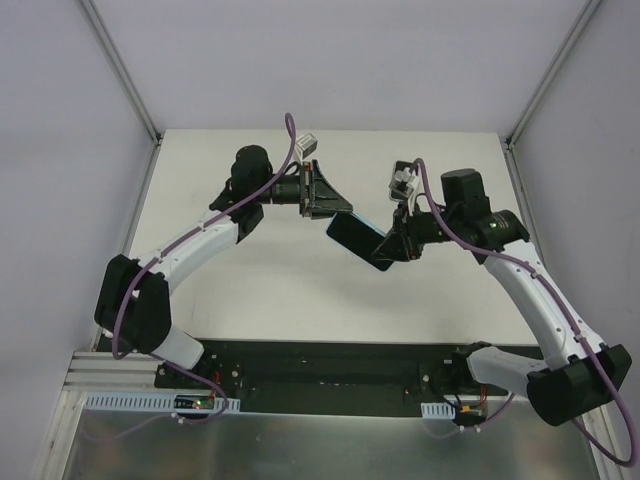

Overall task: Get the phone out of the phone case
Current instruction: Remove the phone case from the phone.

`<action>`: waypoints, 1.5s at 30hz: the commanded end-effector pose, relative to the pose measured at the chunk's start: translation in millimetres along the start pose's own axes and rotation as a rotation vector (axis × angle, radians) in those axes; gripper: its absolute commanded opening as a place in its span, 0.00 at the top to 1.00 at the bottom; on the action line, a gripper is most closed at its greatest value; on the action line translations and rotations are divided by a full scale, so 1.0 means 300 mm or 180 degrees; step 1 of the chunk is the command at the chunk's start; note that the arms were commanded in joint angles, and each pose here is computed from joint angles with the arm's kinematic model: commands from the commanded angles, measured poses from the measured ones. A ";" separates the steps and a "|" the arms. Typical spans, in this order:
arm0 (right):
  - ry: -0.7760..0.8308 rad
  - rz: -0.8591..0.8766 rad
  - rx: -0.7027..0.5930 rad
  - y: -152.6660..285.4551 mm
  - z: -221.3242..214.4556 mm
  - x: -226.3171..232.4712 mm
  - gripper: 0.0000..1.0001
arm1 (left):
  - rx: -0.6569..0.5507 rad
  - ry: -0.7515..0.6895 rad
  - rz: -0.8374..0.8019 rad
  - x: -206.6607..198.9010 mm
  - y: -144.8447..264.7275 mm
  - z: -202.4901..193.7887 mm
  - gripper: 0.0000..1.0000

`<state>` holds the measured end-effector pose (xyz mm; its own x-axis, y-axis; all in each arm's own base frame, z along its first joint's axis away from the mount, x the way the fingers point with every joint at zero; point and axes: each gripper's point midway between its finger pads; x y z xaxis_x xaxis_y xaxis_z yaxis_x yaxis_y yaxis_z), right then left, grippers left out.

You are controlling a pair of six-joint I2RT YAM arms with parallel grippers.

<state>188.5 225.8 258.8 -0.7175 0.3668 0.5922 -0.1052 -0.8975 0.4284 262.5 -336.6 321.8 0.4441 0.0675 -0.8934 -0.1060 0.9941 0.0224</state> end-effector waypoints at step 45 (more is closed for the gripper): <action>0.1080 0.0208 -0.0398 0.041 0.208 0.148 1.00 | 0.0182 0.1013 0.0770 0.249 -0.079 -0.103 1.00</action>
<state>183.4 216.9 247.9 -0.6946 0.4503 0.5610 -0.1003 -0.8328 0.5443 278.7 -348.0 277.3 0.1758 0.1703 -0.9696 -0.1390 0.9794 0.1468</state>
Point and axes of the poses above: each gripper's point midway between its finger pads, its own y axis back along the fingers, its own x axis along the line the jaws close on, z = x × y, and after that the axes turned 11 degrees about -y, right-handed
